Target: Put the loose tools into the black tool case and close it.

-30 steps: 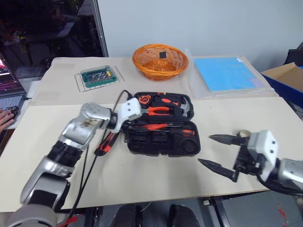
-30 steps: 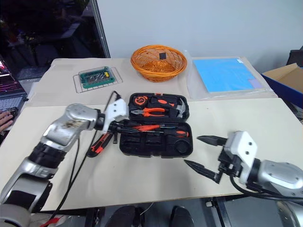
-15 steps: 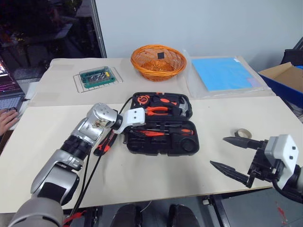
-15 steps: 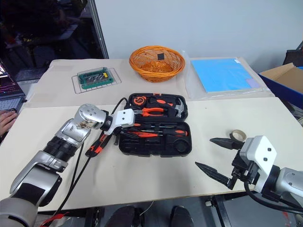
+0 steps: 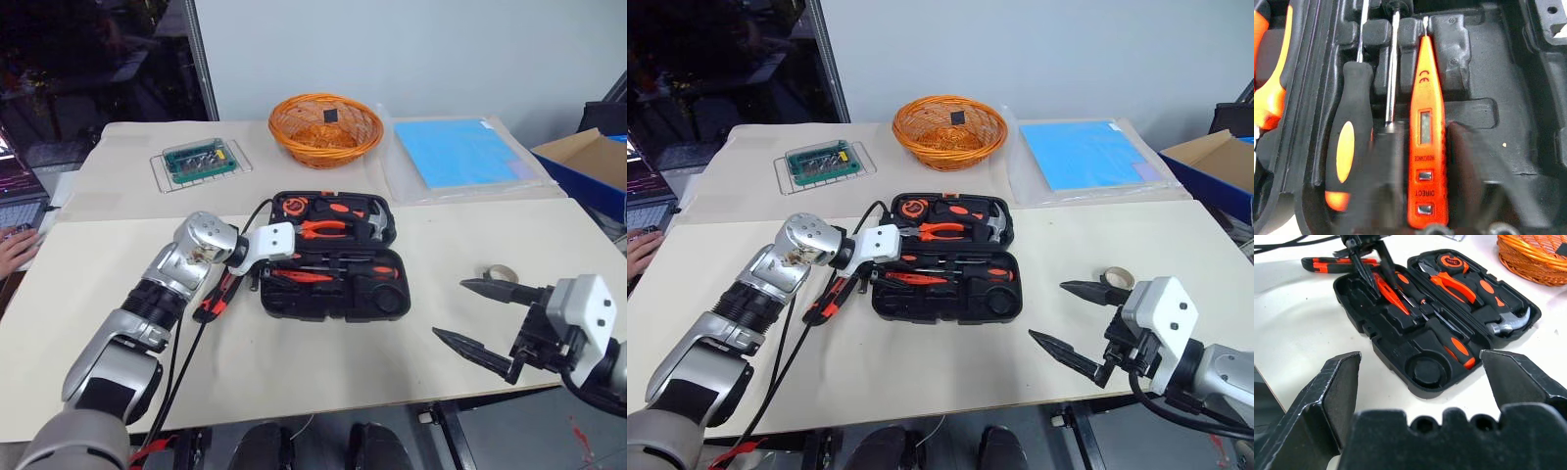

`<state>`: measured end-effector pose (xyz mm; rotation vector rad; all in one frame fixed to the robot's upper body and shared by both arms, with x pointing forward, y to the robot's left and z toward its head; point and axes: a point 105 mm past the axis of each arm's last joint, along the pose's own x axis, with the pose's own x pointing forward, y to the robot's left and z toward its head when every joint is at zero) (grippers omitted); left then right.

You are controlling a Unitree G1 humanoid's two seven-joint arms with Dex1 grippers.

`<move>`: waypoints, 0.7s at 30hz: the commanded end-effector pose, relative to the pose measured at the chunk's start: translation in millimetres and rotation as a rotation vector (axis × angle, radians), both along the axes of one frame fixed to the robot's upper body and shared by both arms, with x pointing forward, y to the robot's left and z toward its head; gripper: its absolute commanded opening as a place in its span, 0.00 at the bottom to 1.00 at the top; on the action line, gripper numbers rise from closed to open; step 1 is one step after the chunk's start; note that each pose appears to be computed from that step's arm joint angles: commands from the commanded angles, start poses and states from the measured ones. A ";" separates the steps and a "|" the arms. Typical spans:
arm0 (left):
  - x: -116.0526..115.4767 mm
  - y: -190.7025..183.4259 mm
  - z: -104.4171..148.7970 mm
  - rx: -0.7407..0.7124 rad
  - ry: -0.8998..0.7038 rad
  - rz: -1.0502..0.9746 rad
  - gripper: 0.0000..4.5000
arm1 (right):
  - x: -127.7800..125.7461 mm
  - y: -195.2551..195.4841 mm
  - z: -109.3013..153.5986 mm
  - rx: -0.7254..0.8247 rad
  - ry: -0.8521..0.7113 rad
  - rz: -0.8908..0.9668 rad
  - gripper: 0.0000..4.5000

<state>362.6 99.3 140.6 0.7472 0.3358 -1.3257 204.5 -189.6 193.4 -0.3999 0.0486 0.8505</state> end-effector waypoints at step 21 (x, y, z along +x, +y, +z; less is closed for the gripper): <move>-25.0 -4.5 -68.9 -0.119 0.047 0.284 0.02 | -0.7 3.1 3.2 -0.021 -0.013 0.004 1.00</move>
